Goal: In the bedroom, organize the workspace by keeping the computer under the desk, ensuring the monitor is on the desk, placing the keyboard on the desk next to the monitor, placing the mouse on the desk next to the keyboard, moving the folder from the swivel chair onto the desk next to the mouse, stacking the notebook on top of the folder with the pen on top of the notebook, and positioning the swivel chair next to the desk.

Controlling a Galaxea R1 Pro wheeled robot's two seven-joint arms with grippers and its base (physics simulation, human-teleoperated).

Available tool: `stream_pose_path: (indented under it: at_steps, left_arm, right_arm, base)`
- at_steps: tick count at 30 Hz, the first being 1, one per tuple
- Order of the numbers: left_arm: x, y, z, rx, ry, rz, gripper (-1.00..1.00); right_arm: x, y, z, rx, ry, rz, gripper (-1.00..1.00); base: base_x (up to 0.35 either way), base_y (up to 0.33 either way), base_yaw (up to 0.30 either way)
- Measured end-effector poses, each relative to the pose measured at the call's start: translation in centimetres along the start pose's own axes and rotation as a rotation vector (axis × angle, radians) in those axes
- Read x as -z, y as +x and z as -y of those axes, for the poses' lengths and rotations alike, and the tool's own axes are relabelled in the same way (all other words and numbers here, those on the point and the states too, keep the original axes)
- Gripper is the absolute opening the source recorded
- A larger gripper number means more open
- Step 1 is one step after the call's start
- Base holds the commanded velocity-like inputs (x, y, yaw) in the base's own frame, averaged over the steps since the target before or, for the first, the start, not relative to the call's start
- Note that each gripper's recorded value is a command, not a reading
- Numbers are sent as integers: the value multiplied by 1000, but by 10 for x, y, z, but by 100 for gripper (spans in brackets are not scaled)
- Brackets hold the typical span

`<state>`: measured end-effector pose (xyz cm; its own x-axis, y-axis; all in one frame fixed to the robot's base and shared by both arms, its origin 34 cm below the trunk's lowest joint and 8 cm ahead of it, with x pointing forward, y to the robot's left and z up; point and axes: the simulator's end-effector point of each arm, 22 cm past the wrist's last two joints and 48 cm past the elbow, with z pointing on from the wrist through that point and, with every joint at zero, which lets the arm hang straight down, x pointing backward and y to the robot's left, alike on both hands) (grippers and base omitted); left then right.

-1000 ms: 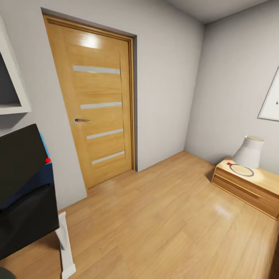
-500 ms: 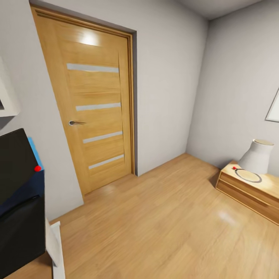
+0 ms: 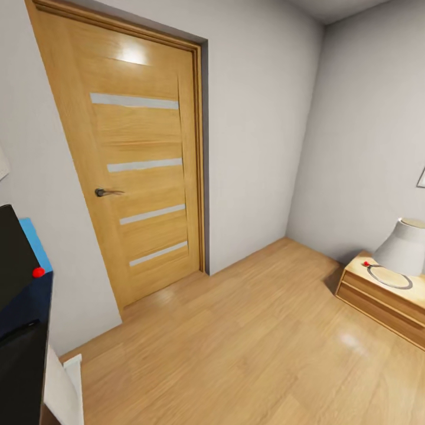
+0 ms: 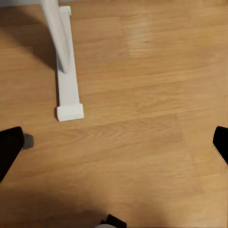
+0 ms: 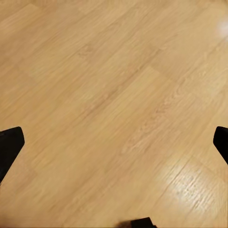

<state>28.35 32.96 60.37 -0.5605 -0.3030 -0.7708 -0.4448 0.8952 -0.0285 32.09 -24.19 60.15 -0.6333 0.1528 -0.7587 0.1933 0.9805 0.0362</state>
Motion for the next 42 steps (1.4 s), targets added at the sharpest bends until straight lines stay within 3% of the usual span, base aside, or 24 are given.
stream_pose_path:
  at_steps: [42]
  left_arm:
    - [0,0,0,0,0,1,100]
  right_arm:
    - [0,-2,2,2,0,6,100]
  base:
    - [320,-70,0]
